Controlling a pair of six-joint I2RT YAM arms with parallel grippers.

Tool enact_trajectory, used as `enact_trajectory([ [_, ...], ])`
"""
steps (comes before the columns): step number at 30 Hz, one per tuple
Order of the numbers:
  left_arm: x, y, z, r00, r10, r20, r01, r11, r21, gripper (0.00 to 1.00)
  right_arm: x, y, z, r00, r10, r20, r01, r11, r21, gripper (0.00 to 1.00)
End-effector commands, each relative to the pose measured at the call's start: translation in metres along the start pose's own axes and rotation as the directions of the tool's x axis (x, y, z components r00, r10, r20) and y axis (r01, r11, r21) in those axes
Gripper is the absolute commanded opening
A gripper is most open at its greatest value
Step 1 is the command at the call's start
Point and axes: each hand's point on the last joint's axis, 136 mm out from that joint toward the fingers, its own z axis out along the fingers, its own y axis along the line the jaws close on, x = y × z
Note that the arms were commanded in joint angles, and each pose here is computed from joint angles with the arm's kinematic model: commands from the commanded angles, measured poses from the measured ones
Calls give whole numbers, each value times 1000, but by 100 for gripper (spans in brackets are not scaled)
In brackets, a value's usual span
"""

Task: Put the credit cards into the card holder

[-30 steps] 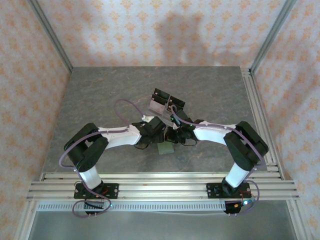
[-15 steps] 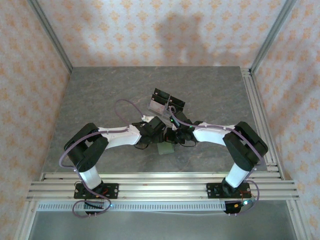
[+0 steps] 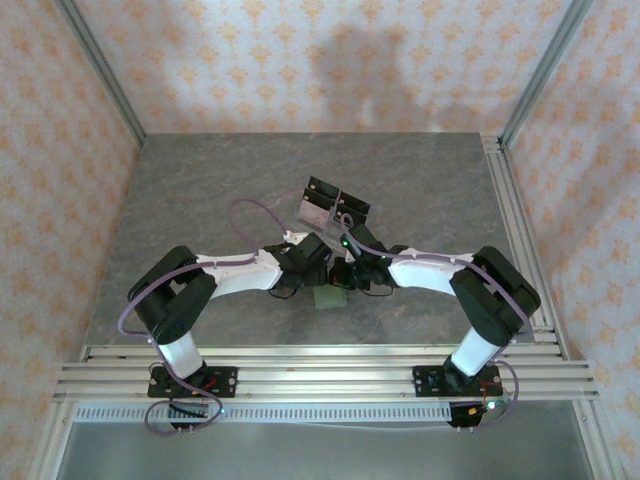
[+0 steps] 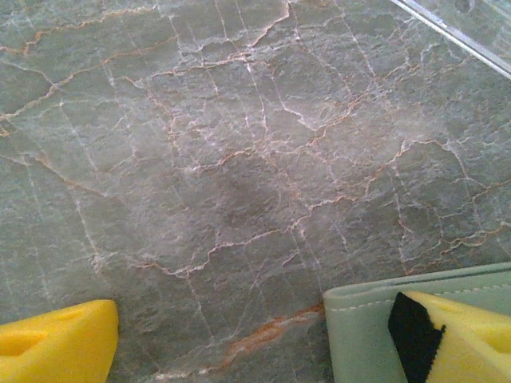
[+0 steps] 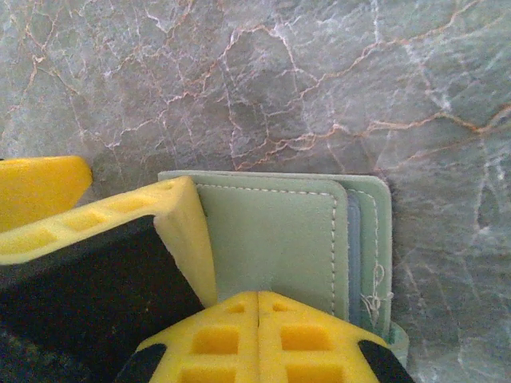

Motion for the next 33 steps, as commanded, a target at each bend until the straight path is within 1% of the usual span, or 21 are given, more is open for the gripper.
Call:
enact_trajectory([
  [1,32,-4,10,994,22,-108,-19,999,28,89,33,-10,1,993,39,-113,-35,999,38,0],
  [8,33,-2,10,994,23,-111,-20,999,24,89,24,3,-3,996,42,-74,-43,999,-11,0],
  [17,33,-2,10,994,22,-110,-19,999,26,89,14,10,-21,999,36,-9,-37,999,-21,0],
  [33,34,-2,11,993,24,-114,-21,999,24,89,10,10,-10,999,29,-17,-30,999,-15,0],
])
